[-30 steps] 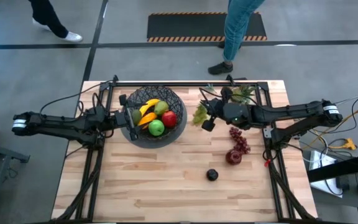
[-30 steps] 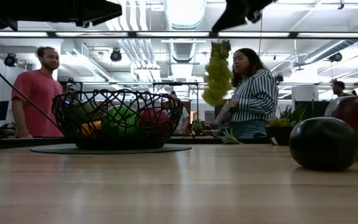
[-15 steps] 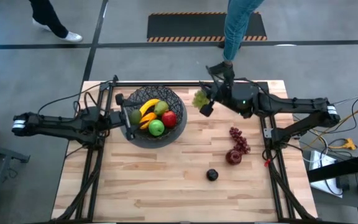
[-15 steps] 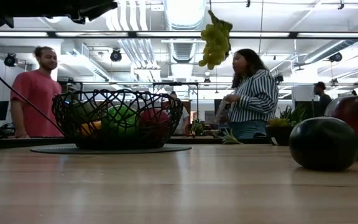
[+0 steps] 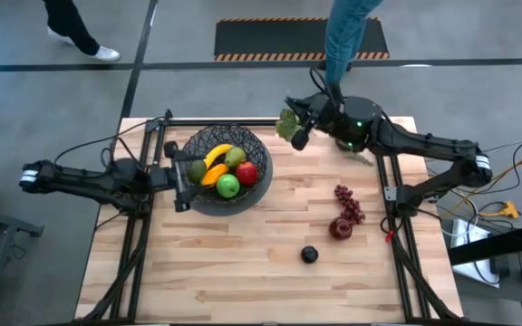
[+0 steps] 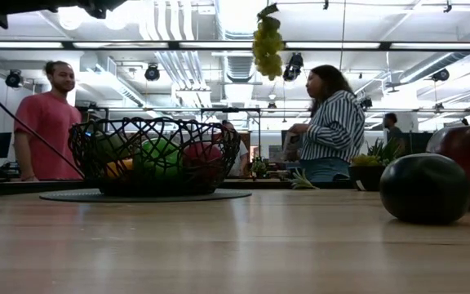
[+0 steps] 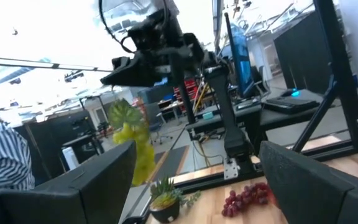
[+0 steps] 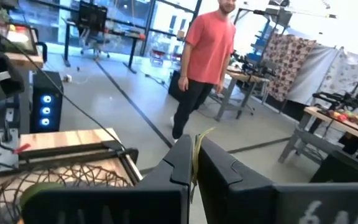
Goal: Build produce basket
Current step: Put the green grapes into the basket
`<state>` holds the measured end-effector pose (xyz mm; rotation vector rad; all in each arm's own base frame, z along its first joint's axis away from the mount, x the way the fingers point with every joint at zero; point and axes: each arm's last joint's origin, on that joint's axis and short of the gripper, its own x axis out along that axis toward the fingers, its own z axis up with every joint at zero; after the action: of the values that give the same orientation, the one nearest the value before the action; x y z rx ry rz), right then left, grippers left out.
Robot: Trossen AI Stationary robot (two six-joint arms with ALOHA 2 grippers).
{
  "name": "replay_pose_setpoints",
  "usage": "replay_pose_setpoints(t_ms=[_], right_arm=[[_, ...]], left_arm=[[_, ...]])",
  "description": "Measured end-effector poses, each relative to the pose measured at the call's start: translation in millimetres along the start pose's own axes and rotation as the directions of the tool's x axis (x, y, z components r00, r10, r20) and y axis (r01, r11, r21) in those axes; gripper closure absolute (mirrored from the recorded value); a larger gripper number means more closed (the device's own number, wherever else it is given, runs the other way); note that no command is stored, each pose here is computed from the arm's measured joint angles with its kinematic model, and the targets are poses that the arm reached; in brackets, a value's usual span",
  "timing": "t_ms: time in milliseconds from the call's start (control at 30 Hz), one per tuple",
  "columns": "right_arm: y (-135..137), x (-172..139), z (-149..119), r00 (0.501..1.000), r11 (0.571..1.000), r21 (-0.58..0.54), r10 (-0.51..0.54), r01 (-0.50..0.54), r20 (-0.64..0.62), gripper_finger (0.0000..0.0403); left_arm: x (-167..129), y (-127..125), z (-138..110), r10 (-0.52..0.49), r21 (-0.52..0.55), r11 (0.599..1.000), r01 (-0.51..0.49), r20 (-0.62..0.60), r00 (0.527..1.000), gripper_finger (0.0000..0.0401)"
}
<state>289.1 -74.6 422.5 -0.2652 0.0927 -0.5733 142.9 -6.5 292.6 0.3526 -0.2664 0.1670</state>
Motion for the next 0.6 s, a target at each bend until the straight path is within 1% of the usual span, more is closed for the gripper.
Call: replay_pose_setpoints(t_ms=[300,600], right_arm=[[4,31,-9,0.996,0.999,-0.004,-0.049,0.050,0.076,0.0394],[17,68,-21,0.988,0.997,0.015,-0.075,0.074,0.132,0.0394]], left_arm=[[-4,0,3,-0.008,-0.016,1.000,0.008,0.022,1.000,0.0079],[-4,0,4,-0.004,-0.032,0.999,0.005,0.027,1.000,0.0079]])
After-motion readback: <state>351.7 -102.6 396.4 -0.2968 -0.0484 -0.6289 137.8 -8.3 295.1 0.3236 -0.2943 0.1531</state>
